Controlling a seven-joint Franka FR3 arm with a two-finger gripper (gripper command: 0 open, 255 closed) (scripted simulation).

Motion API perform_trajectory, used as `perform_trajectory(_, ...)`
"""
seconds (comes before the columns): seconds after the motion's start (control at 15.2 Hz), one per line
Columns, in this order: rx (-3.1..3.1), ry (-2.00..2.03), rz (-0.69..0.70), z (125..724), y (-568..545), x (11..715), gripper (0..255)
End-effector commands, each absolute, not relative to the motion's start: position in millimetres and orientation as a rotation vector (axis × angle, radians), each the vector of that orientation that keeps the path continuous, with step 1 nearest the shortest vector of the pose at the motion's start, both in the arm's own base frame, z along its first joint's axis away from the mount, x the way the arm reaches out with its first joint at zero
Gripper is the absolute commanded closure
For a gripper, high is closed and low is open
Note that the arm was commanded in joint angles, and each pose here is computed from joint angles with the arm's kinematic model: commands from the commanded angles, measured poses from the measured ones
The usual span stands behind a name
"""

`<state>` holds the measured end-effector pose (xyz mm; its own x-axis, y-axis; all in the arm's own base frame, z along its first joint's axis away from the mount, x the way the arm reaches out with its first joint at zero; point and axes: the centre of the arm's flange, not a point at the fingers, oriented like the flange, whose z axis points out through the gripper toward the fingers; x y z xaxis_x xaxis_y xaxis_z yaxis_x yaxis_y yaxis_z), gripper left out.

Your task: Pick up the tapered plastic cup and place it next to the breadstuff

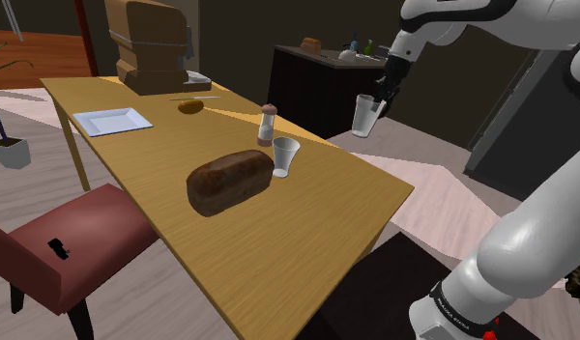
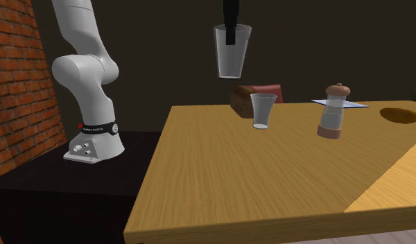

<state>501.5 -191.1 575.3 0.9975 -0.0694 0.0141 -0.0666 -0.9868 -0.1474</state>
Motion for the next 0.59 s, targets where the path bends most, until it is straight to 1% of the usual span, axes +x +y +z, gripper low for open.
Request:
perform_trajectory(0.0,-2.993,0.105,-0.030,575,-165,501,255)
perform_trajectory(0.53,-2.993,0.105,-0.030,575,-59,505,255)
